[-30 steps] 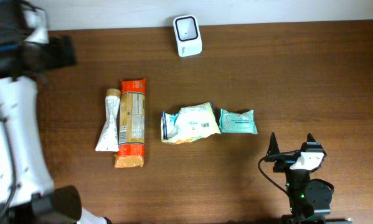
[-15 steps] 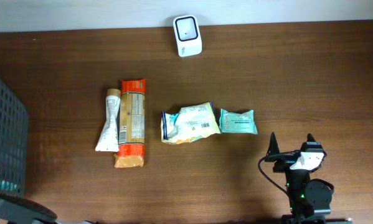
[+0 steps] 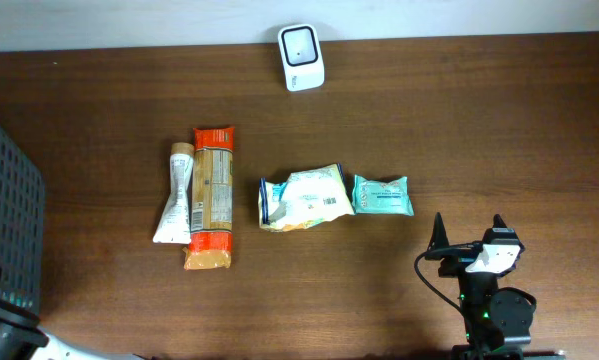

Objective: Scan the item barcode
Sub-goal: 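Grasp the small teal tissue pack from the basket with the left gripper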

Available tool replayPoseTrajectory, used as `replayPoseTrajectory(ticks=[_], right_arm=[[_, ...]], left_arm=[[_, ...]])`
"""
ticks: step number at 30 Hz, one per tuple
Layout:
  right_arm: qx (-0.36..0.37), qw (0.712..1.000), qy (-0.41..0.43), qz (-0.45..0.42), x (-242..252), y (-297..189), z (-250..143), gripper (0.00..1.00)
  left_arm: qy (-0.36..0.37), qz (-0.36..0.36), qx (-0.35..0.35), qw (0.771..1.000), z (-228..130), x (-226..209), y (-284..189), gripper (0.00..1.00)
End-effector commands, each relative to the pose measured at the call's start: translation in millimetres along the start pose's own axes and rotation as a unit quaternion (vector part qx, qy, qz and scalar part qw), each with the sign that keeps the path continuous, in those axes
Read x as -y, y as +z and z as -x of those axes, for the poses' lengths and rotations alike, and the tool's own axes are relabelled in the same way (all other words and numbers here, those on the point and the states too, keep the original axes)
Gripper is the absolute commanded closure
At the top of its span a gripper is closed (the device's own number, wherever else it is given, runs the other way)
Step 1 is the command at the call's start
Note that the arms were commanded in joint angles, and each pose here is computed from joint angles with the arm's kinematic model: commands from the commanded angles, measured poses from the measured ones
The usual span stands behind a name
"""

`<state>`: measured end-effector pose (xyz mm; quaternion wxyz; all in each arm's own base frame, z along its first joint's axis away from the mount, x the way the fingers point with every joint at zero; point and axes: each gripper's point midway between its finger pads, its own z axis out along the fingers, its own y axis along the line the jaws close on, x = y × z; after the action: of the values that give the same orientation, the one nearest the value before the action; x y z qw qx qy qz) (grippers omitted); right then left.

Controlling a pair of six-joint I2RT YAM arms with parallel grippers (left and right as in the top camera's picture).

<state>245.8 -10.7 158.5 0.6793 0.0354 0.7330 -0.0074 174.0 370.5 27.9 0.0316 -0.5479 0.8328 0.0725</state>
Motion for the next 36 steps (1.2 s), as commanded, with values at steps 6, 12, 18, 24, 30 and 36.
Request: replayPoseTrajectory(ticks=[6, 12, 18, 24, 30, 36], right_arm=[[-0.003, 1.000, -0.004, -0.009, 3.7, -0.1, -2.3, 0.01], [-0.003, 1.000, -0.004, -0.009, 3.7, -0.1, -2.3, 0.01], [-0.003, 1.000, -0.004, -0.009, 3.7, -0.1, -2.3, 0.01], [-0.003, 1.000, -0.004, -0.009, 3.7, -0.1, -2.3, 0.01], [-0.003, 1.000, -0.004, -0.009, 3.7, -0.1, -2.3, 0.01], [-0.003, 1.000, -0.004, -0.009, 3.7, -0.1, -2.3, 0.01]], left_arm=[[0.008, 0.002, -0.047, 0.999, -15.6, 1.8, 29.6, 0.81], [0.002, -0.044, 0.018, 0.999, 44.9, 13.8, -40.8, 0.86], [0.019, -0.171, 0.226, 0.959, 114.8, 39.2, -258.9, 0.88], [0.116, -0.265, 0.284, 0.914, 53.2, 117.0, -371.1, 0.87], [0.323, -0.319, 0.194, 0.870, -67.2, 281.5, -373.6, 1.00], [0.519, -0.296, 0.076, 0.798, -239.1, 385.6, -337.7, 1.00]])
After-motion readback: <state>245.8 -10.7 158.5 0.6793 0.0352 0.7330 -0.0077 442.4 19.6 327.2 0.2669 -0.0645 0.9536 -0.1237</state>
